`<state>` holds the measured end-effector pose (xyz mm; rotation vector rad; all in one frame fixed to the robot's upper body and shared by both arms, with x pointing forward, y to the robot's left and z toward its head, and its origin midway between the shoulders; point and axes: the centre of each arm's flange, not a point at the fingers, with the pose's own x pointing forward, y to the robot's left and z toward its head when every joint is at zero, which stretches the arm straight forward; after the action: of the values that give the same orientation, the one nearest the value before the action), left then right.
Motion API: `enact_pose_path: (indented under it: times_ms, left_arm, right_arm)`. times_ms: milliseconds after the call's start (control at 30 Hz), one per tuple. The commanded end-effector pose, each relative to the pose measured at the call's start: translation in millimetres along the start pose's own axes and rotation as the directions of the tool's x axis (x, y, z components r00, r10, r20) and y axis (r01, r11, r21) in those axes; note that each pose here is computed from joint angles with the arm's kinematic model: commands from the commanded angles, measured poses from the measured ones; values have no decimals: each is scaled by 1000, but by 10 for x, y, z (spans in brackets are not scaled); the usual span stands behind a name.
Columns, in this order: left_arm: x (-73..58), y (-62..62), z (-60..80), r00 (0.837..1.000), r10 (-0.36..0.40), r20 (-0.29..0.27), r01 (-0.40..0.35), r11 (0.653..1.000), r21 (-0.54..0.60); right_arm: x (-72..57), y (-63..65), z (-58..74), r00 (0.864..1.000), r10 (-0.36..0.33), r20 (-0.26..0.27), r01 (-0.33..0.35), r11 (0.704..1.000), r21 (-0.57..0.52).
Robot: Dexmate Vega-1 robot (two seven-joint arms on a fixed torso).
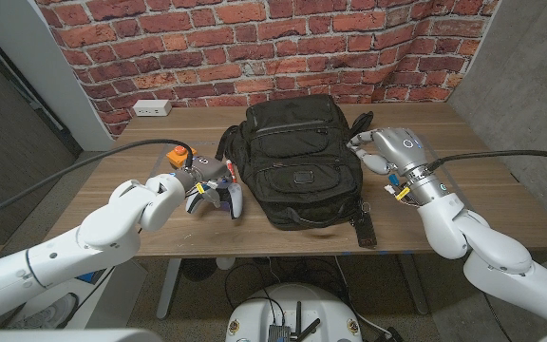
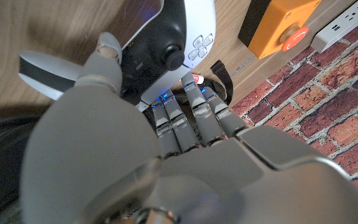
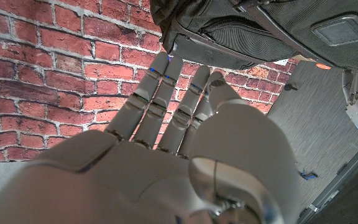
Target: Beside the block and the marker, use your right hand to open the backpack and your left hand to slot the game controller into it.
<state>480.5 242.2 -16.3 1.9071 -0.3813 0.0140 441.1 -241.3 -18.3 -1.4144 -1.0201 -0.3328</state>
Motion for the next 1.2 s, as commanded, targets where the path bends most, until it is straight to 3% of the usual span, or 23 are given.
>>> enact_pose_path:
  times_ms: [33, 867, 1200]
  left_arm:
    - [25, 15, -12, 1000, -4, -3, 4, 1000, 6]
    - [121, 23, -66, 1000, -17, -4, 17, 1000, 20]
    - [150, 26, -122, 1000, -16, -8, 16, 1000, 26]
  right_arm:
    - [-66, -22, 32, 1000, 20, -6, -20, 1000, -1]
    - [-186, -57, 140, 995, 100, 27, -100, 995, -5]
    - [-250, -48, 214, 989, 132, 63, -130, 991, -41]
